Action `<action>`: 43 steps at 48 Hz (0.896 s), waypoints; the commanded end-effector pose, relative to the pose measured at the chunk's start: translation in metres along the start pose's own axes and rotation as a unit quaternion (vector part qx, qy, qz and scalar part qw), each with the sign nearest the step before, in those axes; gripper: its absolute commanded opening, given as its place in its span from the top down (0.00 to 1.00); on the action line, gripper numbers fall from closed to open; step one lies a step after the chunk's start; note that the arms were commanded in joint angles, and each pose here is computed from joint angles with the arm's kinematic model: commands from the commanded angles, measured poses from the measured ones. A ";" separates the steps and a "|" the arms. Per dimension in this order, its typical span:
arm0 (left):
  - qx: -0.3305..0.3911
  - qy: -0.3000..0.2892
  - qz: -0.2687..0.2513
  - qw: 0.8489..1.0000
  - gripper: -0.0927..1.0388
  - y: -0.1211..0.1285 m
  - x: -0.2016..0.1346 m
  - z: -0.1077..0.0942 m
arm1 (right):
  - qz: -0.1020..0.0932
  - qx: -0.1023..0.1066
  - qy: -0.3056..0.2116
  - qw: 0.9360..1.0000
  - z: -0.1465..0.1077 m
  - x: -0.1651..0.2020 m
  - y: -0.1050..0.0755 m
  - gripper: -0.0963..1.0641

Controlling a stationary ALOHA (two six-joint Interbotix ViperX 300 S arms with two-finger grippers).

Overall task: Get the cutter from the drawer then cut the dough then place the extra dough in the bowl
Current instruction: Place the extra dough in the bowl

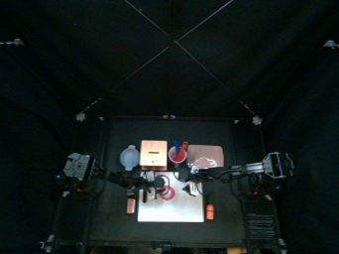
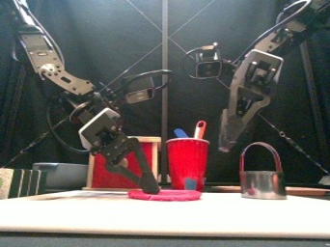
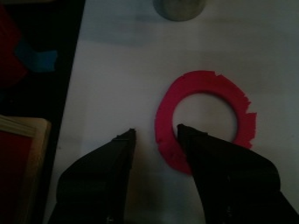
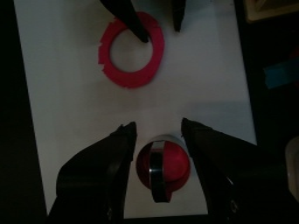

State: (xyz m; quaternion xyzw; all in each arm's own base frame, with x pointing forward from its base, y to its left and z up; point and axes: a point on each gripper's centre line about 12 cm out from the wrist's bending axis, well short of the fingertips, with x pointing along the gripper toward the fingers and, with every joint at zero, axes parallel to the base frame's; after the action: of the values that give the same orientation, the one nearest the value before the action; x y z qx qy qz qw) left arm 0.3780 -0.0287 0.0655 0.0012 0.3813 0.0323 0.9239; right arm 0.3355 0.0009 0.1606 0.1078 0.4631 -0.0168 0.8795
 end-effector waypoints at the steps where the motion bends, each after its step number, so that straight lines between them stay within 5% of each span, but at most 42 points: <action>1: 0.002 0.010 -0.009 1.000 0.30 -0.003 0.000 -0.001 | 0.002 -0.001 -0.014 1.000 0.009 -0.006 0.002 0.21; 32: 0.001 0.044 -0.023 0.999 0.47 -0.009 0.002 -0.013 | 0.001 -0.004 -0.017 1.000 0.011 -0.006 0.001 0.21; 43: 0.000 -0.012 -0.022 1.000 0.48 -0.010 -0.014 0.016 | 0.001 -0.004 -0.017 1.000 0.011 -0.006 0.001 0.21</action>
State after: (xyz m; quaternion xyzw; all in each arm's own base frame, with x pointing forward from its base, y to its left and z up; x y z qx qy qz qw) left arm 0.3787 -0.0350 0.0707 -0.0069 0.3917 0.0167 0.9199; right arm 0.3358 0.0009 0.1611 0.1057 0.4646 -0.0159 0.8790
